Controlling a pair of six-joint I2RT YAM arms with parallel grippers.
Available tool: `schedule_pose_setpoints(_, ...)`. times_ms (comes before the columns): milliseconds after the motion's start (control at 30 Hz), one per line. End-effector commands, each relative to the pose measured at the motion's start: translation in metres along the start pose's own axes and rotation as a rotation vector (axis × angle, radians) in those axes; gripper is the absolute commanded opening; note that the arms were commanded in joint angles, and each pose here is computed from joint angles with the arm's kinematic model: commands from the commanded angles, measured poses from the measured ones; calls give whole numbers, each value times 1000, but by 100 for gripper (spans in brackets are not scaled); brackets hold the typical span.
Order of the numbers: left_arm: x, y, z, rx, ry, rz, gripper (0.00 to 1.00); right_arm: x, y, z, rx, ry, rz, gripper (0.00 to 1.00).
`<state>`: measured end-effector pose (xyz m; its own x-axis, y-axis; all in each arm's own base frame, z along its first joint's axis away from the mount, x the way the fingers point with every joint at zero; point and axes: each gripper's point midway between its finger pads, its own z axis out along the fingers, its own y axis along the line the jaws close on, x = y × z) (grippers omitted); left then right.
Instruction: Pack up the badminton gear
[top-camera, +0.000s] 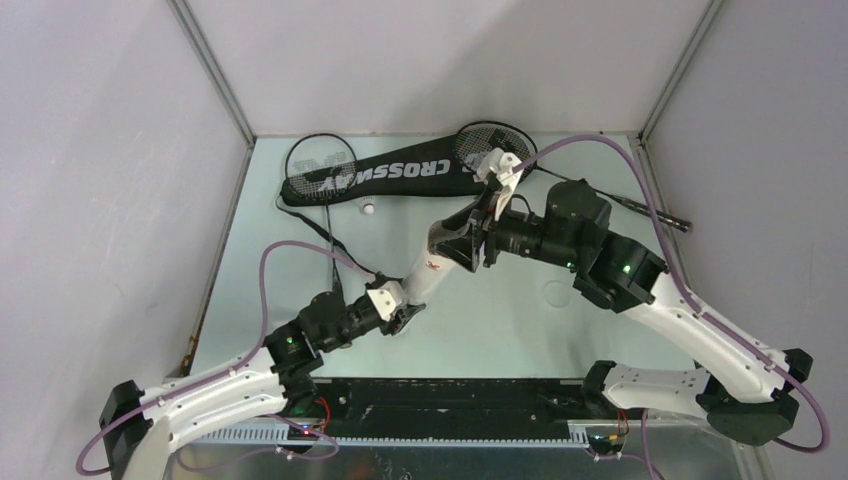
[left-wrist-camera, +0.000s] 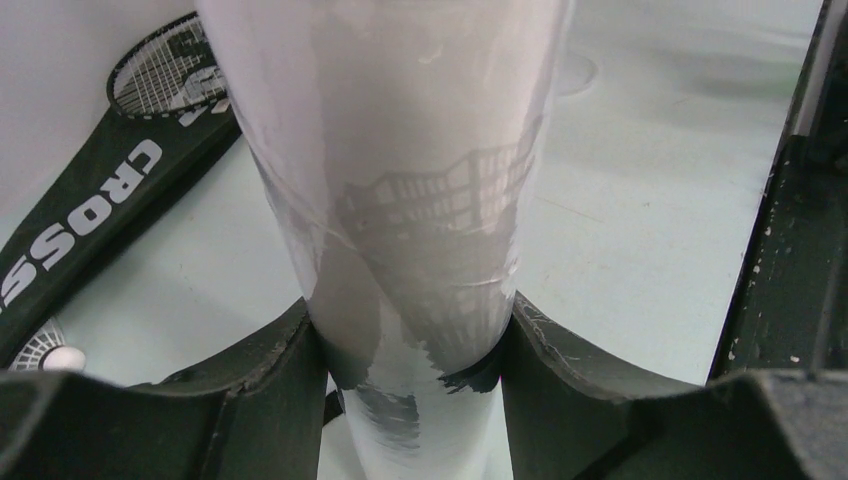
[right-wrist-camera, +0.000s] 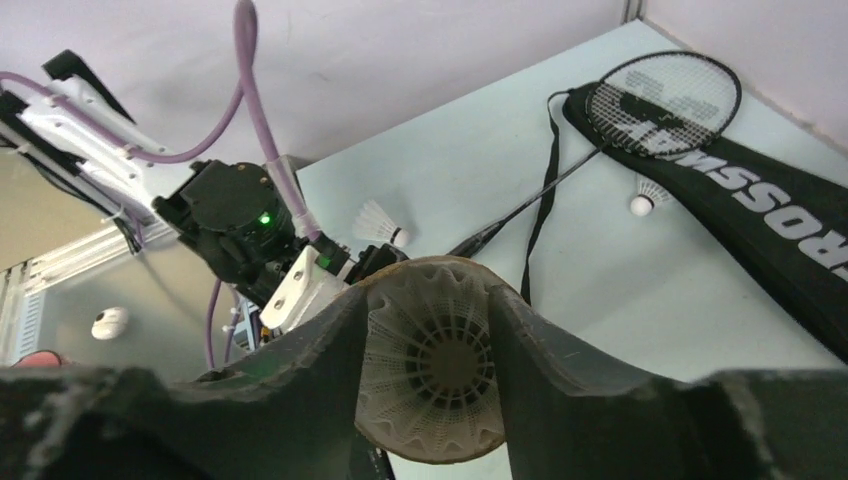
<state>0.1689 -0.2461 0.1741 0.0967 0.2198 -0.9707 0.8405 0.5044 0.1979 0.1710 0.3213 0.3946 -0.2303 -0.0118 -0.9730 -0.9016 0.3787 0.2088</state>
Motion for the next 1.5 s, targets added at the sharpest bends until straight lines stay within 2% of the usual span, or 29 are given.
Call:
schedule_pose_setpoints(0,-37,0,0,18,-143,44,0,-43,27,-32,-72,-70,-38,57)
schedule_pose_setpoints(33,-39,1,0,13,-152,43,0,-49,30,-37,-76,-88,-49,65)
schedule_pose_setpoints(233,-48,2,-1,4,-186,8,0,-103,47,-80,-104,-311,-164,97)
schedule_pose_setpoints(300,-55,3,-2,-7,-213,-27,0,-108,44,-90,-85,-352,-182,99)
schedule_pose_setpoints(433,-79,18,-6,-86,-286,-170,1,-84,31,-95,-48,-367,-188,99)
schedule_pose_setpoints(467,-88,20,-7,-91,-306,-200,2,-58,23,-84,-39,-321,-175,99)
schedule_pose_setpoints(500,-93,15,-8,-61,-314,-224,1,-59,25,-90,-45,-365,-185,99)
schedule_pose_setpoints(533,-100,11,-10,-33,-319,-226,1,-29,15,-77,-40,-320,-150,99)
schedule_pose_setpoints(567,-105,1,-11,26,-325,-224,0,-39,20,-83,-56,-404,-161,99)
schedule_pose_setpoints(600,-111,-3,-13,54,-338,-220,0,-6,13,-70,-69,-361,-129,99)
schedule_pose_setpoints(700,-122,-23,-20,172,-389,-222,0,17,23,-58,-170,-394,-151,99)
schedule_pose_setpoints(833,-139,-40,-31,288,-430,-243,1,44,42,-33,-320,-321,-176,99)
schedule_pose_setpoints(1033,-146,-72,-42,486,-450,-198,2,64,87,-15,-586,-305,-245,99)
schedule_pose_setpoints(1133,-145,-82,-46,554,-453,-173,2,69,99,-11,-634,-305,-258,98)
schedule_pose_setpoints(1233,-149,-87,-51,591,-485,-152,4,73,101,-10,-650,-296,-258,92)
schedule_pose_setpoints(1267,-150,-87,-51,589,-487,-149,6,72,102,-11,-654,-296,-257,88)
schedule_pose_setpoints(1300,-150,-86,-50,584,-483,-150,7,71,102,-11,-651,-298,-251,79)
schedule_pose_setpoints(1367,-149,-81,-45,548,-467,-159,16,67,101,-13,-629,-307,-244,67)
schedule_pose_setpoints(1433,-145,-71,-36,480,-430,-180,31,60,93,-14,-561,-318,-234,62)
schedule_pose_setpoints(1467,-147,-57,-30,399,-420,-200,55,55,83,-15,-488,-317,-225,62)
